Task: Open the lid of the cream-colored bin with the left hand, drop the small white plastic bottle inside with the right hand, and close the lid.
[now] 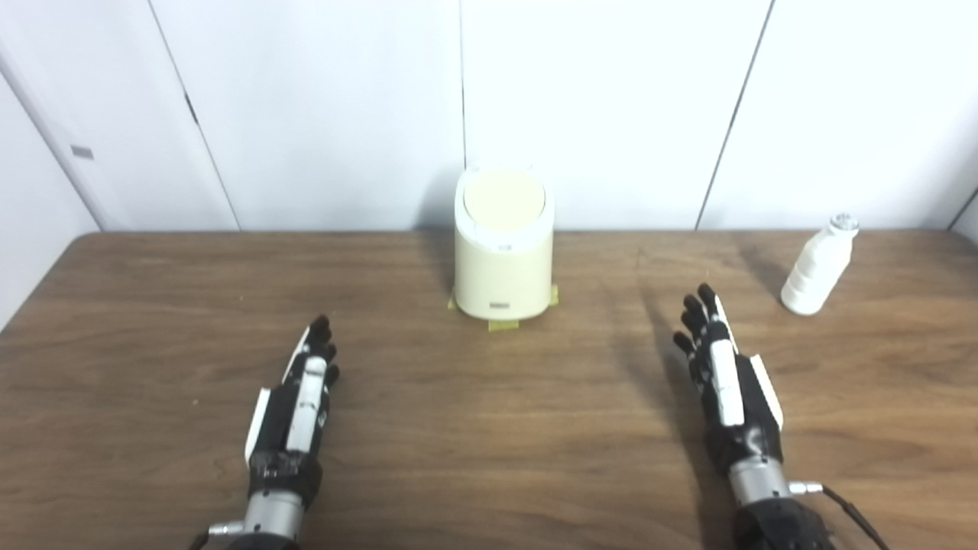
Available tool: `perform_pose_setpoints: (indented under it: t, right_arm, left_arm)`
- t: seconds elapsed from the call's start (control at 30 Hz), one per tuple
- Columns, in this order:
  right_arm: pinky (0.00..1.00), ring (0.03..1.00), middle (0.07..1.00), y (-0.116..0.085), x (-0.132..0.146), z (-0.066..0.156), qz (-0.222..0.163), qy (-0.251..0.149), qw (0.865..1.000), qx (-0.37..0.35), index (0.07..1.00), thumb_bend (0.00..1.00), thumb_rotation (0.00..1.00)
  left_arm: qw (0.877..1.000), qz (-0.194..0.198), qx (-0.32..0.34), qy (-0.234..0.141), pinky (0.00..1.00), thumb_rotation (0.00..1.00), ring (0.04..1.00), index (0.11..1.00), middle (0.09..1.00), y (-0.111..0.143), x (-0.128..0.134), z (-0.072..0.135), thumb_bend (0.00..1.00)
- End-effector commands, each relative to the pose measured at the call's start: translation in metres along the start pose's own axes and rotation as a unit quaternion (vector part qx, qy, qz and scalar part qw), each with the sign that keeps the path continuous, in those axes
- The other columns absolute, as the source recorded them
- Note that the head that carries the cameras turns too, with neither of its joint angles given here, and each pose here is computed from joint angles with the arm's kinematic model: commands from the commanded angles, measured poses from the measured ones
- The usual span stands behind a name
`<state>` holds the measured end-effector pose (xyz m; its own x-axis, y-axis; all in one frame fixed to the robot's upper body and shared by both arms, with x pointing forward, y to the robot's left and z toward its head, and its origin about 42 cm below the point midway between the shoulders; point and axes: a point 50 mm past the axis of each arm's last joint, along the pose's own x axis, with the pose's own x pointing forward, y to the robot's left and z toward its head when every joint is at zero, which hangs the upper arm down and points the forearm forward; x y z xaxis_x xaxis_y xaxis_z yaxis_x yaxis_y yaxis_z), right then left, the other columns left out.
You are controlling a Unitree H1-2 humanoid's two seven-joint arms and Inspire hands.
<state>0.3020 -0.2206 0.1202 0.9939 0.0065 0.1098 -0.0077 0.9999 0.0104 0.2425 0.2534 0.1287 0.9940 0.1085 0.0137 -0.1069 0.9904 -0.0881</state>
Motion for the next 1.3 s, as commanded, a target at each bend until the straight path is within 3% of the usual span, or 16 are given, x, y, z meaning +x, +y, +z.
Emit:
perform_pose_setpoints:
  t: [0.0,0.4,0.63,0.93,1.07,1.13,1.27]
  right_arm:
    - [0.95,0.991,0.971,0.0,-0.007,-0.002,-0.003,-0.015,1.0,0.003,0.983,0.5,1.0]
    - [0.94,0.983,0.974,0.0,-0.025,0.001,-0.008,-0.006,1.0,0.001,0.993,0.47,1.0]
    - [0.93,0.978,0.974,0.0,-0.03,-0.003,-0.013,0.004,1.0,0.016,0.998,0.46,0.99]
    - [0.97,0.99,0.974,0.0,-0.032,-0.006,-0.008,-0.003,0.999,0.039,0.995,0.48,1.0]
    - [0.98,0.992,0.973,0.0,-0.032,-0.008,-0.008,0.001,0.999,0.046,0.991,0.5,1.0]
    - [0.99,0.995,0.971,0.001,-0.032,-0.007,-0.007,0.003,0.999,0.047,0.989,0.5,1.0]
    - [0.99,0.999,0.97,0.002,-0.034,-0.005,-0.005,0.006,0.999,0.046,0.991,0.5,1.0]
  left_arm:
    - [1.0,0.006,0.017,0.018,1.0,0.77,1.0,1.0,1.0,0.011,-0.023,-0.014,0.37]
    - [0.999,0.017,0.046,0.008,1.0,0.7,0.988,1.0,0.994,0.023,-0.031,-0.018,0.34]
    - [0.998,0.014,0.053,0.01,1.0,0.72,0.983,1.0,0.989,0.022,-0.035,-0.018,0.31]
    - [0.999,0.008,0.052,0.014,1.0,0.63,0.978,1.0,0.987,0.022,-0.036,-0.013,0.38]
    - [0.997,0.005,0.072,0.005,0.96,0.54,0.951,1.0,0.968,0.02,-0.032,0.004,0.39]
    - [0.997,0.003,0.071,0.001,0.92,0.41,0.944,1.0,0.961,0.019,-0.027,0.016,0.45]
    - [0.998,-0.005,0.056,-0.012,0.91,0.27,0.967,1.0,0.984,0.014,-0.016,0.04,0.58]
